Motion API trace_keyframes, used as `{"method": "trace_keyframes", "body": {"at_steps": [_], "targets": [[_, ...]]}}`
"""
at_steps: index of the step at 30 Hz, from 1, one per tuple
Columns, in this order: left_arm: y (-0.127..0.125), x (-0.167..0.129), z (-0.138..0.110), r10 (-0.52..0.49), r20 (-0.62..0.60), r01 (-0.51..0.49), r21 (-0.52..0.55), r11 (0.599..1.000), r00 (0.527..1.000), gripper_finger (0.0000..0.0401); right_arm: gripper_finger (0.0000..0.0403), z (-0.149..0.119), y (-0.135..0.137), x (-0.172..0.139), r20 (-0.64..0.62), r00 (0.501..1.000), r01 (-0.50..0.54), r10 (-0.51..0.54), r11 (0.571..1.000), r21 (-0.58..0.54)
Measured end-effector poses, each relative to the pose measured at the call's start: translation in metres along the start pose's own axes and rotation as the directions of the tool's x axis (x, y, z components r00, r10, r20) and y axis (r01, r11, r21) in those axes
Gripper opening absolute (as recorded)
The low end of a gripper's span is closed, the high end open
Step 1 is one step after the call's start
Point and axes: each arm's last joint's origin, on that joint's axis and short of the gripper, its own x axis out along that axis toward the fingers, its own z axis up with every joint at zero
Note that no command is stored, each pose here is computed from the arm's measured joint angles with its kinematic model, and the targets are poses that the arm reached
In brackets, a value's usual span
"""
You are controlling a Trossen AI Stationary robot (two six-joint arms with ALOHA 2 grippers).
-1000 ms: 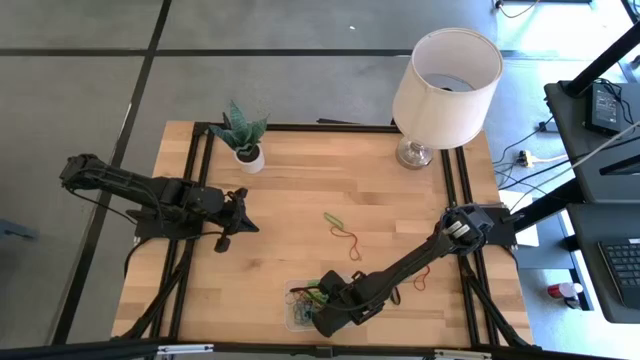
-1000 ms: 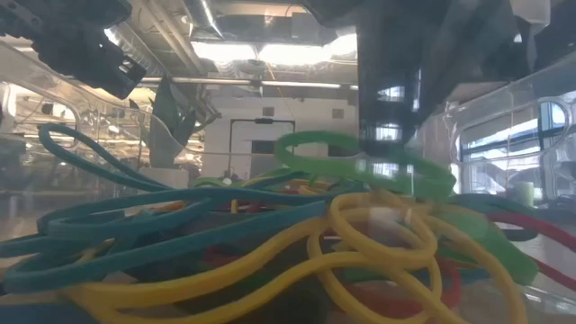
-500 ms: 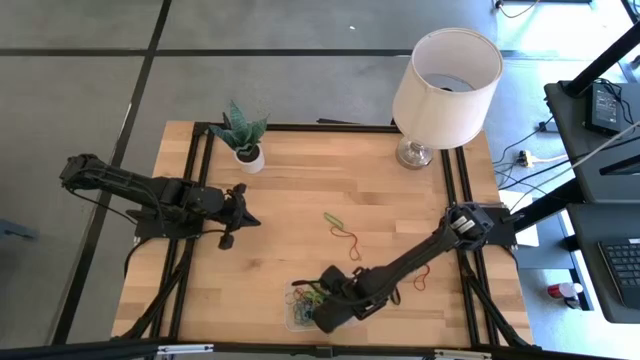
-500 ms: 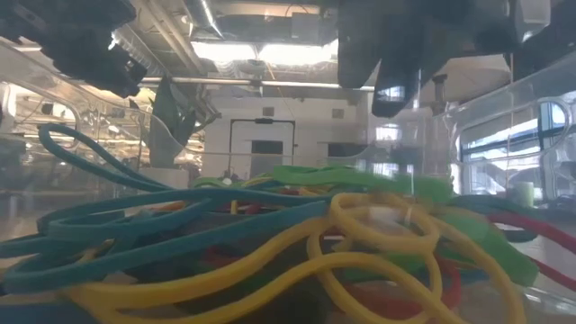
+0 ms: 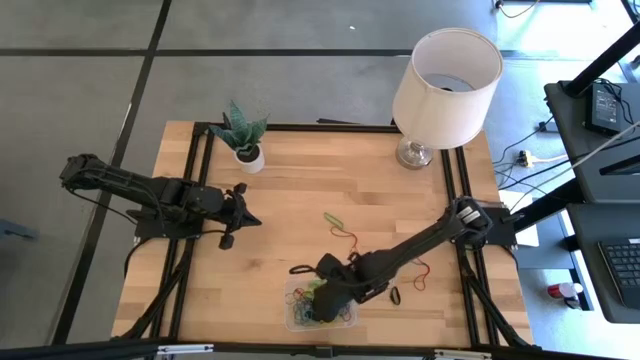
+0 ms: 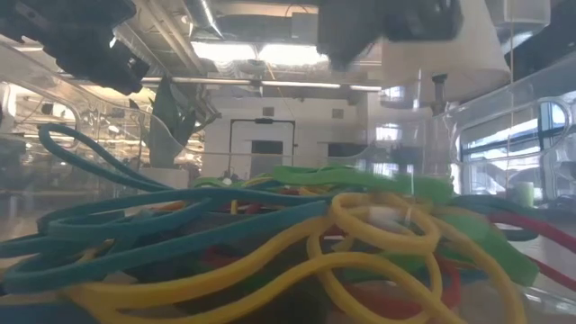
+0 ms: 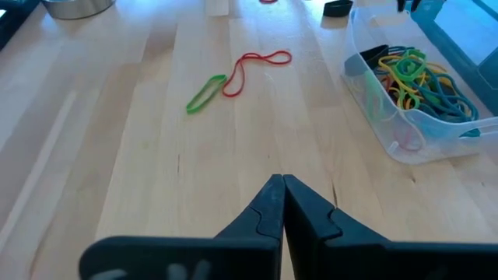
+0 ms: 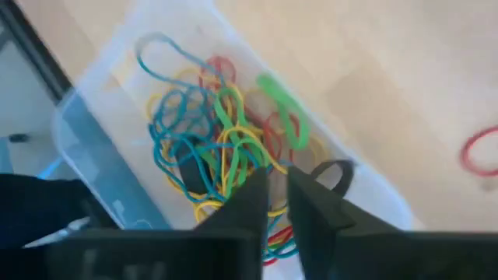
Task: Pick and place rubber bands into bin
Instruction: Put the black rubber band into the transparent bin
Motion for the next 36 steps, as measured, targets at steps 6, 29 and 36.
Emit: {"method": "trace_keyframes", "body": {"at_steps": [6,29,36], "targets": [[0.000,0.000,0.001,-0.001,0.015,0.001,-0.002,1.000,1.000,0.0005,0.0011,0.002,-0.015,-0.032,0.038,0.995,0.094,-0.093,0.995,-0.040],[0.000,0.000,0.002,-0.006,0.025,0.009,-0.100,0.995,1.000,0.0003,0.0001,-0.144,-0.057,-0.036,-0.105,0.969,0.236,-0.223,0.962,0.135],[0.000,0.000,0.002,-0.006,0.025,0.010,-0.154,0.988,1.000,0.0003,0.0016,-0.166,-0.104,-0.031,-0.114,0.982,0.182,-0.147,0.890,0.419]]}}
